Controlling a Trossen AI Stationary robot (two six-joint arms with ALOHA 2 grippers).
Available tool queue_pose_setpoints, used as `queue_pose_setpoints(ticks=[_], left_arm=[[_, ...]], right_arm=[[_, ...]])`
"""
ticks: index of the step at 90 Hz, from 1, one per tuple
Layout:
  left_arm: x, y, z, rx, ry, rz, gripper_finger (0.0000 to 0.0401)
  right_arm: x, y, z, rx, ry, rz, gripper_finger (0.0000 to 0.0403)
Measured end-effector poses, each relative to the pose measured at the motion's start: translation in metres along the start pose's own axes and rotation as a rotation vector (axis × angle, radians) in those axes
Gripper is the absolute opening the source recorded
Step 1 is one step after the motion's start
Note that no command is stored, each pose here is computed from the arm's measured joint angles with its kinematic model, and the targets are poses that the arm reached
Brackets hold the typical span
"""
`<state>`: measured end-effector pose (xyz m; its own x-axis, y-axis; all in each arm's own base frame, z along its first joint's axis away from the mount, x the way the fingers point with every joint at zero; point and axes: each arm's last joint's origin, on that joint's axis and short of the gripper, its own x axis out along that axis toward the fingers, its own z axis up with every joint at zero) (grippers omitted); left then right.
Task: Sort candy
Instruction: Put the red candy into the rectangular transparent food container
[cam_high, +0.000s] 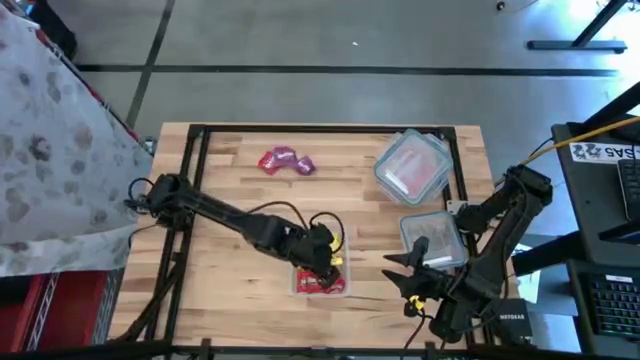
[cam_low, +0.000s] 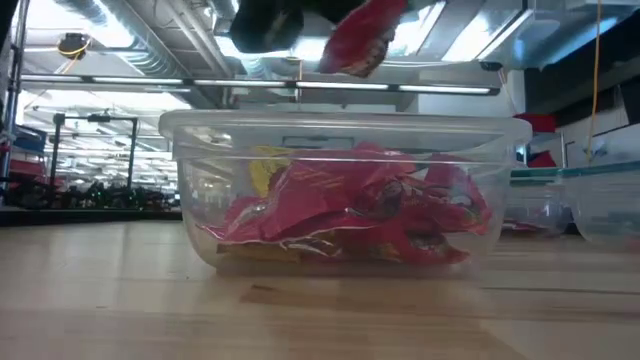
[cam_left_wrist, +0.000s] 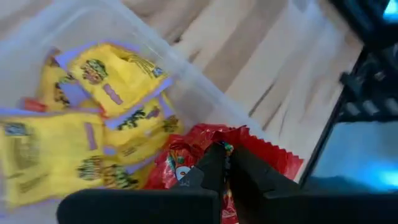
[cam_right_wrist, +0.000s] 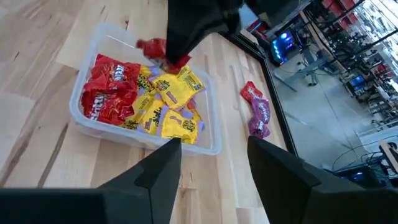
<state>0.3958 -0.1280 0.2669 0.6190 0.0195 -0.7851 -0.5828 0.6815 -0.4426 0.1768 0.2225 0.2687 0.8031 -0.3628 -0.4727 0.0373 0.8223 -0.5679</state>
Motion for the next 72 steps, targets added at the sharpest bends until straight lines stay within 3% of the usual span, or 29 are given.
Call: queue_pose_setpoints(ticks=[17,39,47,72], left_arm=[[0.020,0.018,0.004,-0.115,-0.049,0.015,0.0000],[0.033,0.036,-0.002,-0.160,-0.026,0.072,0.0000],[0.039,0.033,-0.003,-0.143,-0.001,0.038,0.0004],[0.062,0.035,-0.010,-0.071,0.059,0.020,0.0078]], right_arm=[[0.000,0.000,0.000,0.000,-0.001,-0.001,0.0172],[0.000,0.000,0.000,-0.001,-0.001,-0.002,0.0172],[0.000,0.000,0.000,-0.002,-0.003,-0.007,0.0172],[0.000,0.000,0.000,-0.001,-0.003,-0.006,0.0172]])
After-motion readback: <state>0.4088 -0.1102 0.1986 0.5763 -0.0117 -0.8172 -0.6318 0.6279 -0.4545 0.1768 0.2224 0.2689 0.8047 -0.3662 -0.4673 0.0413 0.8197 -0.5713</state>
